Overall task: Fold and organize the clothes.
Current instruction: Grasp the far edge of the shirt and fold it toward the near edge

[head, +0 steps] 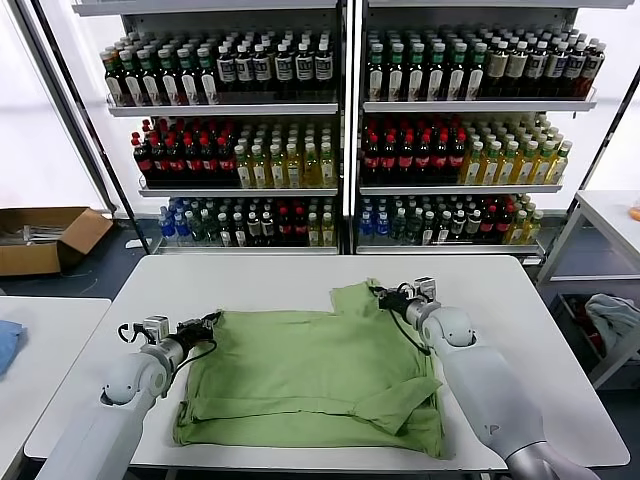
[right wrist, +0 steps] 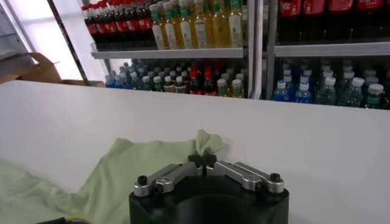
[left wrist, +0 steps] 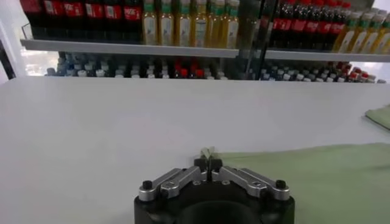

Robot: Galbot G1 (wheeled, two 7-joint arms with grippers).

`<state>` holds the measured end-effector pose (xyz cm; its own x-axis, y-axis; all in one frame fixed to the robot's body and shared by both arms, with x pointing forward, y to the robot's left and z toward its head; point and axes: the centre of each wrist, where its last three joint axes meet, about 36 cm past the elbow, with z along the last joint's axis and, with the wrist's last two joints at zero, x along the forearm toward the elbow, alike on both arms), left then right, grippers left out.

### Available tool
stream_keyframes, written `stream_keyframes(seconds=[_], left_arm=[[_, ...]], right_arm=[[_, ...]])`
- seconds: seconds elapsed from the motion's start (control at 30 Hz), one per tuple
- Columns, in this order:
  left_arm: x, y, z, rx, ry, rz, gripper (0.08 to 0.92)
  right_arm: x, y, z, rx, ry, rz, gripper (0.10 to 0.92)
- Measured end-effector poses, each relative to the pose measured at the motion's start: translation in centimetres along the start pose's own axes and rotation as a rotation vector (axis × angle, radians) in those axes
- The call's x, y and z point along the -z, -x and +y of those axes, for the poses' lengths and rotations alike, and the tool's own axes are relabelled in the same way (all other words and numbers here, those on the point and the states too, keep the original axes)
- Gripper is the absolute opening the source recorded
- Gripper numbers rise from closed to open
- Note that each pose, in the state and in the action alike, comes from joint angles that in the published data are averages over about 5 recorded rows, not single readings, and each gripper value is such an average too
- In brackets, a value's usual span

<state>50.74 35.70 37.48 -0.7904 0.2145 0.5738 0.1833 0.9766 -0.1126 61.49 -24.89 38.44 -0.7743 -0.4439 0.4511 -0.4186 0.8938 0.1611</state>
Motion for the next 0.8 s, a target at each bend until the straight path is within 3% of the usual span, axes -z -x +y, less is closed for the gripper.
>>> stream_keyframes(seconds=[0.37,0.8], left_arm=[[0.8,-1.9,-0.6,-0.006,-0.004,-0.050,0.090],[1.9,-7.3,-1.7,-0.018,-0.005,-0.157,0.088]], right_arm=[[0.8,-3.7,1.3,0.036,0.036,-0.090,0.106],[-1.3,-12.3,3.3,0.066,0.055,-0.187,0.106]])
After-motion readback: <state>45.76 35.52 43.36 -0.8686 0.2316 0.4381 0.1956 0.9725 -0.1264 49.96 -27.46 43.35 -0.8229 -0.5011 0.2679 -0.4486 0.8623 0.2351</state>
